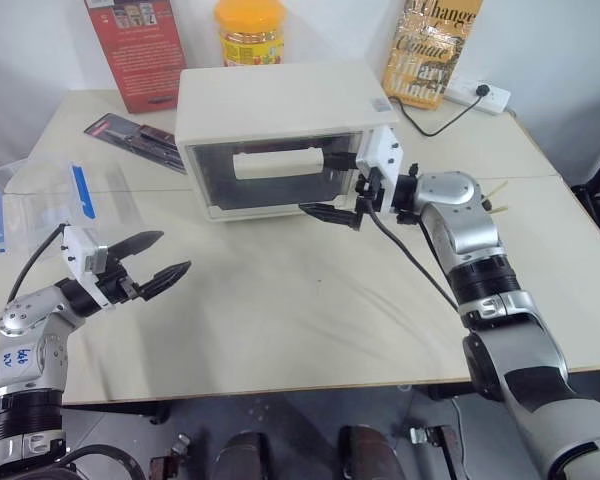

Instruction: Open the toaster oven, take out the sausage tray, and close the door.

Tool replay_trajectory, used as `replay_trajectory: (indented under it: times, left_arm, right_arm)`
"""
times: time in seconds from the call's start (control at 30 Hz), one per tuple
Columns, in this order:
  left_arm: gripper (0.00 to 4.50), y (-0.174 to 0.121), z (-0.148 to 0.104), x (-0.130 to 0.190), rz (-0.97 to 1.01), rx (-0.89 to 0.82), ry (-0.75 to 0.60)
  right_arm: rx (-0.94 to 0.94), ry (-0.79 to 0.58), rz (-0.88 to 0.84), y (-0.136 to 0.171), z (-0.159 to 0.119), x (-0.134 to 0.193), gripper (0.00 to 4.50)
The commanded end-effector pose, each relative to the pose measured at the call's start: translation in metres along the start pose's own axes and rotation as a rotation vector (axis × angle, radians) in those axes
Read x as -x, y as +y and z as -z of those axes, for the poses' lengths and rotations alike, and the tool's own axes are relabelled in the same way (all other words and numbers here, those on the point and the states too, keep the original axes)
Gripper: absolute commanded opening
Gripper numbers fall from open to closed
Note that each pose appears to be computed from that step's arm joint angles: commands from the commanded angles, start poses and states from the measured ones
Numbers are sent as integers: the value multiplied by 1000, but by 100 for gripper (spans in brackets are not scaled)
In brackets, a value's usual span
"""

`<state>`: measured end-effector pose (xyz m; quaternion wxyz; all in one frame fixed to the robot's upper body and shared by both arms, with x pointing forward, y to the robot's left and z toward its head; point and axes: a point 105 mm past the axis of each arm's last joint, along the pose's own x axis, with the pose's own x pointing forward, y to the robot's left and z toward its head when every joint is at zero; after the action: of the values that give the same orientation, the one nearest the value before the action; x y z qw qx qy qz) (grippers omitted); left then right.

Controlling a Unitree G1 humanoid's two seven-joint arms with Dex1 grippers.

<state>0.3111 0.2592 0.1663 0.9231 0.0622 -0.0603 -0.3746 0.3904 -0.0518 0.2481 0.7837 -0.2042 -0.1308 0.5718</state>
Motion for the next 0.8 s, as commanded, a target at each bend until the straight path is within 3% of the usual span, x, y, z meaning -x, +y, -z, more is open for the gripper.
replay_trajectory:
  times: [0.03, 0.2, 0.4, 0.53, 0.8]
  left_arm:
    - [444, 4, -20, 6, -14, -32, -55]
    - [444, 14, -33, 18, -57, -16, -56]
    - [444, 23, -45, 31, -55, -11, -36]
    - [365, 18, -59, 30, 40, 12, -78]
    - [120, 21, -78, 12, 168, 33, -170]
  right_arm:
    - [71, -96, -86, 8, -31, -9, 450]
    - [58, -52, -228, 37, -24, 0, 450]
    - [43, -19, -239, 55, -13, 6, 450]
    - [19, -14, -237, 68, -8, 8, 450]
    - [-3, -10, -200, 73, -7, 10, 450]
